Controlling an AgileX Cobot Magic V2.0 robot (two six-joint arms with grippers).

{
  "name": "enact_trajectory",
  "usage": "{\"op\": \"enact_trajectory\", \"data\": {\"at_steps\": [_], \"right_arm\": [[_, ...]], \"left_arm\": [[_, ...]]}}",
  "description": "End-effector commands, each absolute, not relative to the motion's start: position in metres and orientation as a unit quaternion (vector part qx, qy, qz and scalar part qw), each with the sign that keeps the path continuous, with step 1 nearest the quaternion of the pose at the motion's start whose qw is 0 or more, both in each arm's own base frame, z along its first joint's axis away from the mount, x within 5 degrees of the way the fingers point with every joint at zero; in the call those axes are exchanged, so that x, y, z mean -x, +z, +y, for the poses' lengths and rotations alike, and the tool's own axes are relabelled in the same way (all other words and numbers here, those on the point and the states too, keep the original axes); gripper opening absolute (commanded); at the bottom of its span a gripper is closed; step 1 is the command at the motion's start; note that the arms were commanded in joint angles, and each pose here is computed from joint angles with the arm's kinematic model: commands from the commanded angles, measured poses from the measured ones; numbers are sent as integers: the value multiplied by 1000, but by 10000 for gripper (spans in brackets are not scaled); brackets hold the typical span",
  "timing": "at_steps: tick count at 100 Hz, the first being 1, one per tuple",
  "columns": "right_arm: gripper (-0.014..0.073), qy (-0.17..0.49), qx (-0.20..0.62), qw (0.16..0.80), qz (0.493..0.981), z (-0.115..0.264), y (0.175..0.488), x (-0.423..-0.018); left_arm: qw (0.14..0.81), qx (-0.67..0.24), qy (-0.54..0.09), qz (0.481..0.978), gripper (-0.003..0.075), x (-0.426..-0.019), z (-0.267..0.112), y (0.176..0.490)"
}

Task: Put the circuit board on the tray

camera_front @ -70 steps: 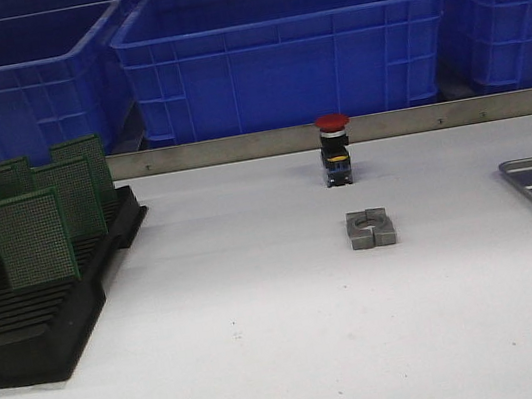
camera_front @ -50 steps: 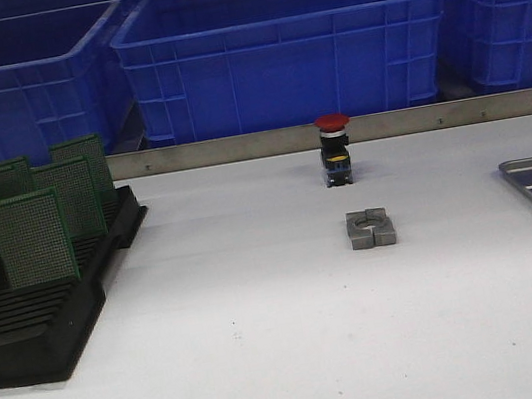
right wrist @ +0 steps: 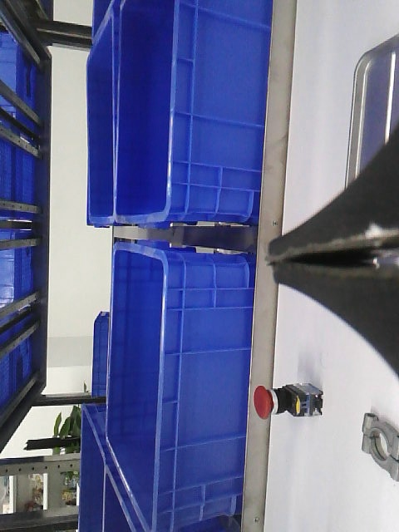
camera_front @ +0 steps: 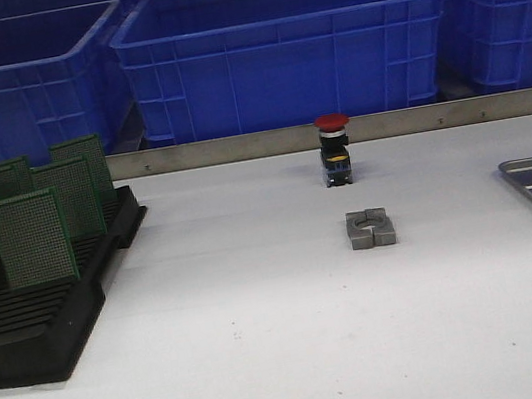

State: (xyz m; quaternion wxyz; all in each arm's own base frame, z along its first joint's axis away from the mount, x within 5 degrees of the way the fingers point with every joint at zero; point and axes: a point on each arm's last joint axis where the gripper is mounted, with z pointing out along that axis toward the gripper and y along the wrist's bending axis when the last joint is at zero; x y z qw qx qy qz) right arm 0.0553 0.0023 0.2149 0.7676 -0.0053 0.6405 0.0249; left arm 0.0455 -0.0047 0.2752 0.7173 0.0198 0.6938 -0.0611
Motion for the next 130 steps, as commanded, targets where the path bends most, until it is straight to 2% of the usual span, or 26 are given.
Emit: {"op": "enact_trajectory", "data": {"at_steps": [1, 26, 45, 72, 93, 98, 105, 122, 130], "right_arm": [[-69, 21, 12, 805, 593, 2, 228, -50], [-69, 21, 12, 805, 593, 2, 228, -50], [-69, 21, 12, 805, 593, 2, 228, -50], [-69, 21, 12, 805, 593, 2, 228, -50], [-69, 21, 12, 805, 593, 2, 228, -50], [-69, 21, 12, 805, 593, 2, 228, -50], [-69, 21, 12, 805, 593, 2, 228, -50], [-69, 21, 12, 805, 593, 2, 228, -50], [-69, 21, 12, 805, 593, 2, 228, -50]], "left_arm": [[713, -10, -72, 698, -18, -46, -5, 312], [609, -17, -54, 791, -18, -71, -8, 367], [543, -19, -46, 838, -18, -101, -11, 388], [499, -20, -42, 865, -18, -138, -16, 386], [466, -23, -37, 884, -11, -149, -17, 377], [465, -28, -35, 884, 17, -149, -17, 377], [463, -31, -33, 885, 99, -149, -17, 376], [461, -31, -33, 886, 418, -148, -17, 376], [462, -31, -33, 886, 497, -148, -17, 376]]}}
